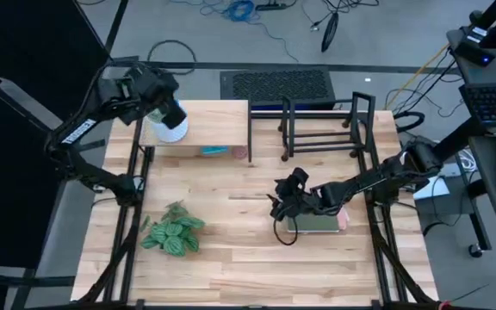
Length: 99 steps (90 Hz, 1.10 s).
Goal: Stock shelves
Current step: Remove the black scissors from the white pen holder
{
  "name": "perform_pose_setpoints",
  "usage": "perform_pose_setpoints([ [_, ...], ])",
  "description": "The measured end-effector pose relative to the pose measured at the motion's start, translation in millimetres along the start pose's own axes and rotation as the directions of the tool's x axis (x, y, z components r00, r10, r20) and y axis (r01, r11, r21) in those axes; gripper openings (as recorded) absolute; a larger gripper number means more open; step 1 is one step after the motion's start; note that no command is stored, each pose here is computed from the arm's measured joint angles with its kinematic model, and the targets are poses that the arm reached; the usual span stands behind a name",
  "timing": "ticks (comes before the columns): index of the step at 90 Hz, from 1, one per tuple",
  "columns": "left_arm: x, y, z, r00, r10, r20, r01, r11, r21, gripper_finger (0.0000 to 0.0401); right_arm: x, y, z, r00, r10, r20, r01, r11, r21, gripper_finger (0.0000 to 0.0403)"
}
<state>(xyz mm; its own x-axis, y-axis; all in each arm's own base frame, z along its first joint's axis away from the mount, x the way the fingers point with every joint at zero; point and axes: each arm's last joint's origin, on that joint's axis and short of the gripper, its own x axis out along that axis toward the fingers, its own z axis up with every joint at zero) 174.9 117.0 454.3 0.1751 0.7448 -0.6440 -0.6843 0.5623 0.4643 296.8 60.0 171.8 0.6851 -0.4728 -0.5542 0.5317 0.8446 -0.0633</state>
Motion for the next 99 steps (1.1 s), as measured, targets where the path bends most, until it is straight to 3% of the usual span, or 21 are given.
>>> perform_pose_setpoints([
  [10,9,12,5,0.998,-0.056,0.037,0.062,0.980,-0.187,0.0141,-1,1,-1,1.000,0.007,-0.002,-0.007,1.000,0.009,0.0251],
  [16,13,20,4,0.999,-0.044,0.024,0.049,0.955,-0.292,0.0141,-2,2,-1,1.000,0.012,-0.001,-0.012,1.000,0.006,0.0251],
  [27,19,27,-3,0.998,-0.024,-0.053,0.002,0.927,-0.376,0.0141,-2,3,-1,1.000,0.016,-0.002,-0.016,1.000,0.004,0.0251],
  [45,35,17,0,0.989,-0.038,-0.142,-0.025,0.907,-0.420,0.0141,-2,3,-2,1.000,0.016,-0.003,-0.016,1.000,0.003,0.0251],
  [59,52,8,4,0.980,-0.043,-0.193,-0.038,0.916,-0.399,0.0141,-2,3,-2,1.000,0.016,-0.003,-0.016,1.000,0.004,0.0251],
  [99,59,-1,9,0.977,-0.033,-0.208,-0.058,0.909,-0.414,0.0141,-3,3,-3,1.000,0.019,-0.010,-0.019,1.000,-0.007,0.0251],
])
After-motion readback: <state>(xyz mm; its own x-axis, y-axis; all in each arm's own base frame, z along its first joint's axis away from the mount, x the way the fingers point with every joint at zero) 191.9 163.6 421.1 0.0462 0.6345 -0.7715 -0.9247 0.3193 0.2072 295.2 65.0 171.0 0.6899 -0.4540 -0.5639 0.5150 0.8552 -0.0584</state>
